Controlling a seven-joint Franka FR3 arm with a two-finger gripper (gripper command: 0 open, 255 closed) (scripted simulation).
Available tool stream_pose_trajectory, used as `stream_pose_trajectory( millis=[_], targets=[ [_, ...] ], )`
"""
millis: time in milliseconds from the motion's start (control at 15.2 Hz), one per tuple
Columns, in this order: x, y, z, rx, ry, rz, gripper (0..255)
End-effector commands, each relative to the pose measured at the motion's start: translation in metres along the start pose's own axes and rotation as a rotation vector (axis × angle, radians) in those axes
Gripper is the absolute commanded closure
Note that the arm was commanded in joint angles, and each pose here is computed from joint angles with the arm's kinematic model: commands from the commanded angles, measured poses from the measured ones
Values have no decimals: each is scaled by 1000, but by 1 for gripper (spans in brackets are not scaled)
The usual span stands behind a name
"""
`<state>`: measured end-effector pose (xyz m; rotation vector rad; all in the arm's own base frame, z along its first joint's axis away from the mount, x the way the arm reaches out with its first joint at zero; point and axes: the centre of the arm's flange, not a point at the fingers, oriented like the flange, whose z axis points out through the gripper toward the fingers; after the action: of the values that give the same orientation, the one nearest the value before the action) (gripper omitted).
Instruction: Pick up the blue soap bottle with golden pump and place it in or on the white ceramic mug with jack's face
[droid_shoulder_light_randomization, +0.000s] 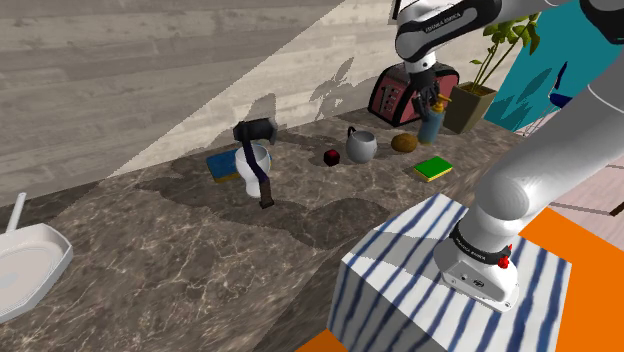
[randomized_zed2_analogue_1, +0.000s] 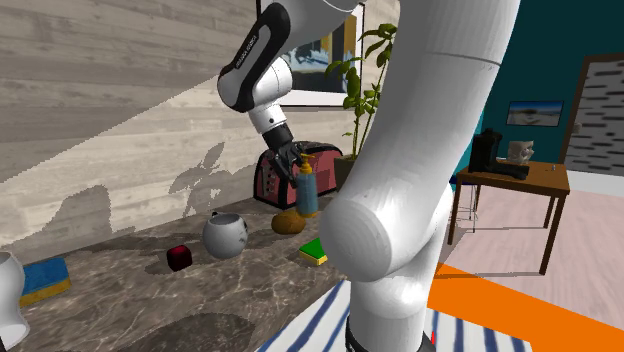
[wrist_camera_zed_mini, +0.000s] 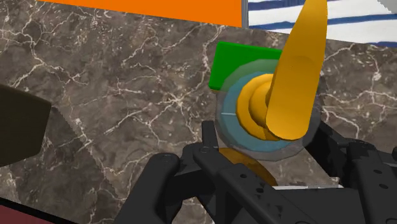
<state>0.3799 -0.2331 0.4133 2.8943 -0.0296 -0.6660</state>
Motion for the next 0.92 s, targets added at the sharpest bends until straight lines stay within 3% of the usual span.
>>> stream_pose_trajectory(
  millis=[0,858],
  targets=[
    [-5,2,-11,0,0,0,255],
    [-34,13,-71,0,0,0,255]
  ],
)
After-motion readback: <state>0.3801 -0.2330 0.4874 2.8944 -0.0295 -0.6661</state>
